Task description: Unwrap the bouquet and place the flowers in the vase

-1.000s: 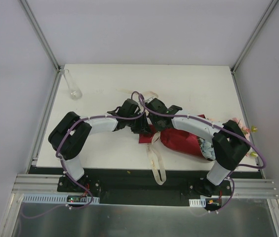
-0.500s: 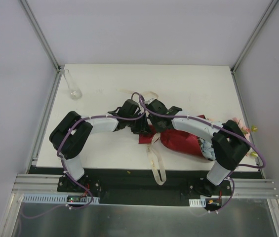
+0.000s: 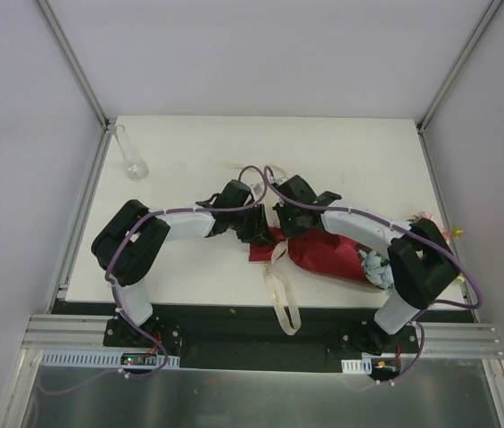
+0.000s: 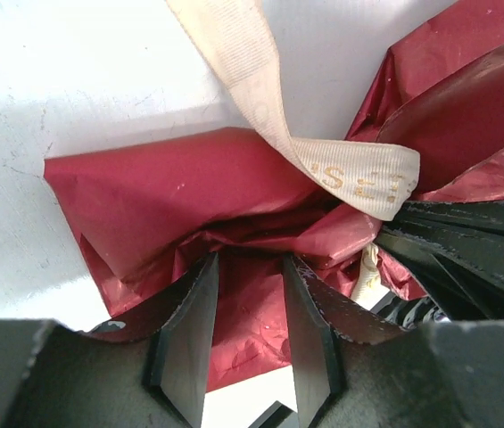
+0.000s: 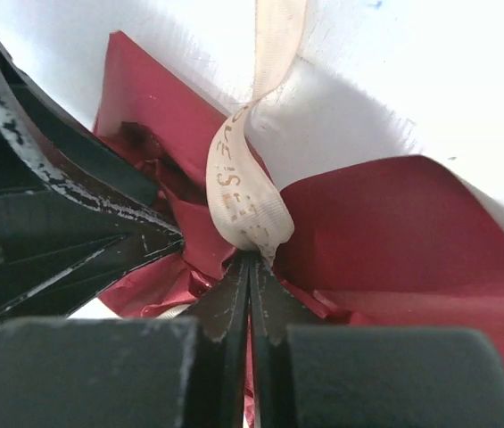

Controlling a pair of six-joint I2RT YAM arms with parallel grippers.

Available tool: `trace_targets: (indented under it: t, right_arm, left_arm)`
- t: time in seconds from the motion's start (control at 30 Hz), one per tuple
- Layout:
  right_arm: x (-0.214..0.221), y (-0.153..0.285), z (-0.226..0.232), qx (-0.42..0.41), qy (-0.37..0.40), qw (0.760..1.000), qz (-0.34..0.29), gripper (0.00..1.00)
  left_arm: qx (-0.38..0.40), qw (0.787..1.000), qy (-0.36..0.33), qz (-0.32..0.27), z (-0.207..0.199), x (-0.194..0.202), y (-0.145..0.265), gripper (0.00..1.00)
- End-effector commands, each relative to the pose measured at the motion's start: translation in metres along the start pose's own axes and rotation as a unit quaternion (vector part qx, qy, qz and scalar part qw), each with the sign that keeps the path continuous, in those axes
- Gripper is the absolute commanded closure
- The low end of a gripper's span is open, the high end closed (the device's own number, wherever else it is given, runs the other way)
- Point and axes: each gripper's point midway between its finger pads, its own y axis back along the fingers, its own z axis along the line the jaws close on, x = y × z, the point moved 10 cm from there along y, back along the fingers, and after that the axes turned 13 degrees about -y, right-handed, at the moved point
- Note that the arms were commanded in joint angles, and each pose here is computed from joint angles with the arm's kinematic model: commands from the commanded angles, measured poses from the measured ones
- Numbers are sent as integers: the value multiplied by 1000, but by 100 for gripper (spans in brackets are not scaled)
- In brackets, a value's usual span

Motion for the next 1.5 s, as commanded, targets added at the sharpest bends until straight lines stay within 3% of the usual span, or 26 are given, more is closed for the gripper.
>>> trace_targets:
  t: [0.0,0.3,0.57,0.8,0.87,0.97,1.0,1.03,1.1,1.13,1.23,1.47]
  right_arm:
    - [-4,15,6,-135,-104,985,-5,99]
    - [-18,29,-9,-259,-200,945,-1,99]
    - [-32,35,-11,-369,-276,887,6,99]
    - [-47,61,-16,-397,-282,873,-24,99]
    - [-52,67,-18,-391,-276,878,-33,99]
    - [-47,76,-23,-326,-213,920,-48,98]
    - [-37,75,-28,-268,-206,941,-26,93]
    - [-30,75,-26,-242,-143,959,-26,88]
    - [-22,76,-29,-153,-102,983,-26,84]
    - [-17,76,-24,-139,-57,988,-25,82]
    - [-8,71,-24,-109,-20,994,-22,74]
    - [-5,49,-21,-61,51,997,-1,74]
  left_arm:
    - [19,999,-26,-11,-9,-6,-5,66]
    - [17,999,-25,-8,-7,-4,-7,66]
    - [14,1000,-23,-5,-4,0,-9,66]
    - [9,1000,-22,1,0,2,-12,66]
    - [9,1000,-20,2,2,3,-13,66]
    - [12,1000,-22,-1,0,3,-11,66]
    - [14,1000,-23,-4,-2,1,-9,66]
    - [15,1000,-26,-8,-3,0,-7,66]
    - [20,999,-29,-11,-6,-1,-4,66]
    - [21,999,-29,-11,-7,-1,-4,66]
    - [24,999,-30,-13,-8,-3,-3,66]
    - [23,999,-25,-11,-8,0,-2,65]
